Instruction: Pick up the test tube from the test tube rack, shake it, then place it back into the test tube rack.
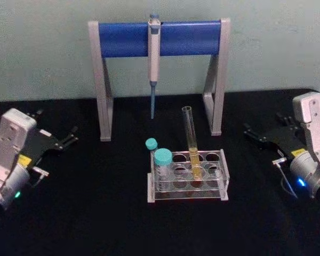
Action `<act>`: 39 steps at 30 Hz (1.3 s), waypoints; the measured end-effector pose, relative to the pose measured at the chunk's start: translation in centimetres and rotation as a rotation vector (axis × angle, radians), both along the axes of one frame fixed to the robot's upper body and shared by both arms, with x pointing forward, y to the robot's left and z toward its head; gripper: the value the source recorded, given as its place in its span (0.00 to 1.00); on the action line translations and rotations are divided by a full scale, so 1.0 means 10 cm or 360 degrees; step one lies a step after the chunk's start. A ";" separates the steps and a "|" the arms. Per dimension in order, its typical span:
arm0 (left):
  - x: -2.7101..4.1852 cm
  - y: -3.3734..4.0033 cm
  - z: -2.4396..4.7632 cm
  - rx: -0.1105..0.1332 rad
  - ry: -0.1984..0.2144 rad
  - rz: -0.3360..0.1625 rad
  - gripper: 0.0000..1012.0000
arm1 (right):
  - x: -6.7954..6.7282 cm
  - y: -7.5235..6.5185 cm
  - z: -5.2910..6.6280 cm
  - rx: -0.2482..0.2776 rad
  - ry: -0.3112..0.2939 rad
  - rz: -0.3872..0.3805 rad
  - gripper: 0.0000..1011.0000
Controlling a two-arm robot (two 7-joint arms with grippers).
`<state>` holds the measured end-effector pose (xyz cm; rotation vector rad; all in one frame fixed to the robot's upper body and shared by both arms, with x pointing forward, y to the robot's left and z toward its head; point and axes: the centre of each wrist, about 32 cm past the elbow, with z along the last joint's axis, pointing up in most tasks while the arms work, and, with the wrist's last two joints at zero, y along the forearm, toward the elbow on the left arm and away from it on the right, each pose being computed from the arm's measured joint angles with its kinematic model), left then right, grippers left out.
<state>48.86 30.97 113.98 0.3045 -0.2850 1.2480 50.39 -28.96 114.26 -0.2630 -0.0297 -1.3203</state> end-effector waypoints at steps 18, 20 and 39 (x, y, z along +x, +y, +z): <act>0.000 0.000 0.000 0.0000 0.0000 0.0000 0.99 | 0.00 0.00 0.00 0.0000 -0.0003 -0.0001 0.99; 0.000 0.000 0.000 0.0000 0.0000 0.0000 0.99 | 0.00 0.00 0.00 0.0000 -0.0003 -0.0001 0.99; 0.000 0.000 0.000 0.0000 0.0000 0.0000 0.99 | 0.00 0.00 0.00 0.0000 -0.0003 -0.0001 0.99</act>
